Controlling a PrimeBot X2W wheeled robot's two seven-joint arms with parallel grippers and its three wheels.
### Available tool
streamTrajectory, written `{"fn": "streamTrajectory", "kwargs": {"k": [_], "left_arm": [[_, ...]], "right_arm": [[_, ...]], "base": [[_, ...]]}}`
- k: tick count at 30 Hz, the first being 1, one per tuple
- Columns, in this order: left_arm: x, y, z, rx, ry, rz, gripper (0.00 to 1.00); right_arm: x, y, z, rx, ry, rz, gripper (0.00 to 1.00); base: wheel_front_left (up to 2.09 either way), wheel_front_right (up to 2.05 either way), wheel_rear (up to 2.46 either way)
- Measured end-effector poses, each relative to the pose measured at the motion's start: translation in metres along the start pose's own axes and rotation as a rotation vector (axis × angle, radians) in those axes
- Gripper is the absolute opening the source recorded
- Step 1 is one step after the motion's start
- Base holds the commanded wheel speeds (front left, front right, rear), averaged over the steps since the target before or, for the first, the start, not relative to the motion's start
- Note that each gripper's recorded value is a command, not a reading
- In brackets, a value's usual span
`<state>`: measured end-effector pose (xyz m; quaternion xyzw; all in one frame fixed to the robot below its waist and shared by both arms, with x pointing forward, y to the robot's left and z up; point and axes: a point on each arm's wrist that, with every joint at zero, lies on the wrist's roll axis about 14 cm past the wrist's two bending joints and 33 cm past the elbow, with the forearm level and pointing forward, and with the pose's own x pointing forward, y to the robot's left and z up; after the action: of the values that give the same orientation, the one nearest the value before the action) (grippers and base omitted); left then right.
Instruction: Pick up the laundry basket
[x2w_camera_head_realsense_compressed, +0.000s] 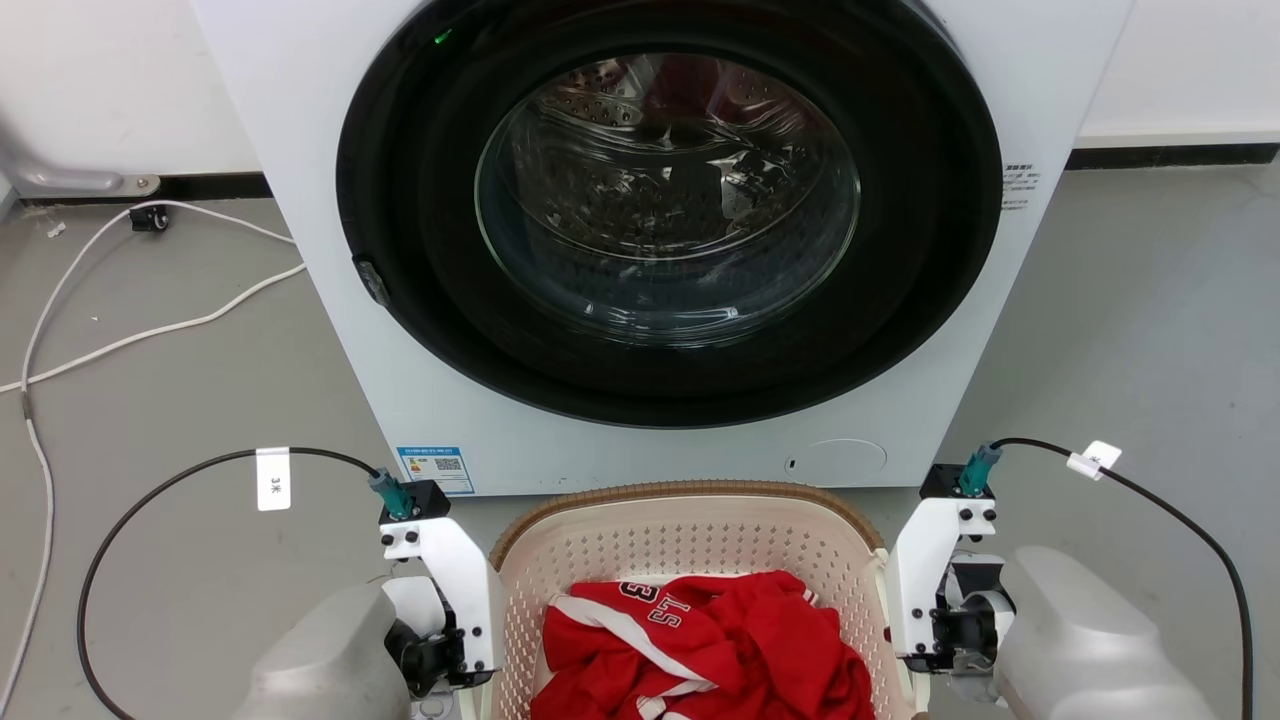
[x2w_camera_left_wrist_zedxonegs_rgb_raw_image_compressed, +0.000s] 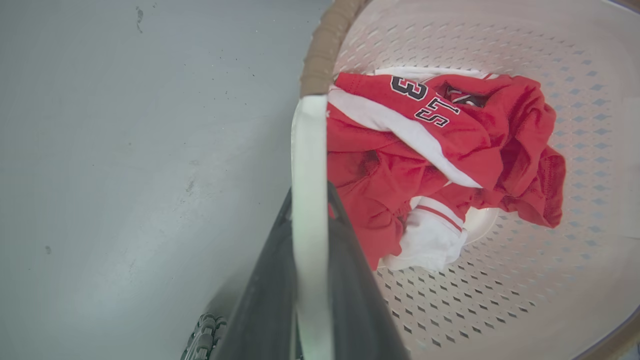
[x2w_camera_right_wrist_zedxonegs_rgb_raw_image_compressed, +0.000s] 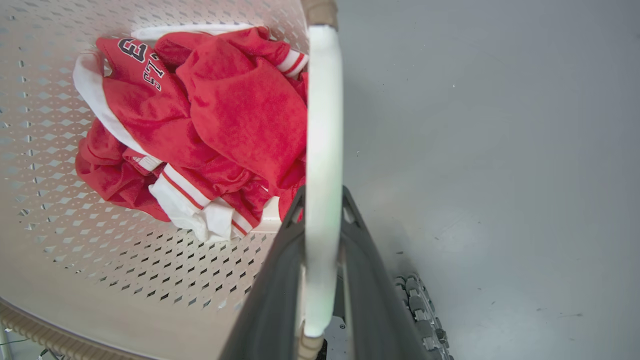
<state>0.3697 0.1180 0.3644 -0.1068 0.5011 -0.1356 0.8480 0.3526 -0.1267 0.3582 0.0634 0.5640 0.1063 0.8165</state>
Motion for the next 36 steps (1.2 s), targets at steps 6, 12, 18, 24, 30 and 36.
{"fn": "streamTrajectory", "kwargs": {"k": [6, 12, 18, 24, 30, 36], "left_arm": [[-0.0001, -0.0001, -0.001, -0.004, 0.002, -0.001, 0.0], [-0.0001, 0.0001, -0.0021, -0.005, 0.005, -0.001, 0.0], [-0.0003, 0.0004, -0.0026, -0.007, 0.004, 0.0, 0.0], [-0.0003, 0.0008, -0.003, -0.009, 0.003, 0.0, 0.0], [0.0003, 0.0005, -0.0037, -0.012, 0.005, -0.001, 0.0], [0.0005, 0.0004, -0.0045, -0.013, 0.006, -0.001, 0.0]], "right_arm": [[-0.0001, -0.0002, 0.0011, 0.0, -0.006, -0.001, 0.0], [-0.0001, 0.0002, 0.0015, 0.004, -0.006, 0.001, 0.0], [-0.0001, 0.0009, 0.0006, 0.002, -0.001, 0.002, 0.0], [-0.0001, 0.0016, 0.0002, 0.003, 0.0, 0.005, 0.0], [0.0002, 0.0014, -0.0002, 0.005, 0.001, 0.006, 0.0], [0.0008, 0.0013, -0.0024, 0.009, 0.005, 0.007, 0.0]], "base": [[0.0, 0.0, 0.0], [0.0, 0.0, 0.0], [0.0, 0.0, 0.0], [0.0, 0.0, 0.0], [0.0, 0.0, 0.0], [0.0, 0.0, 0.0]]}}
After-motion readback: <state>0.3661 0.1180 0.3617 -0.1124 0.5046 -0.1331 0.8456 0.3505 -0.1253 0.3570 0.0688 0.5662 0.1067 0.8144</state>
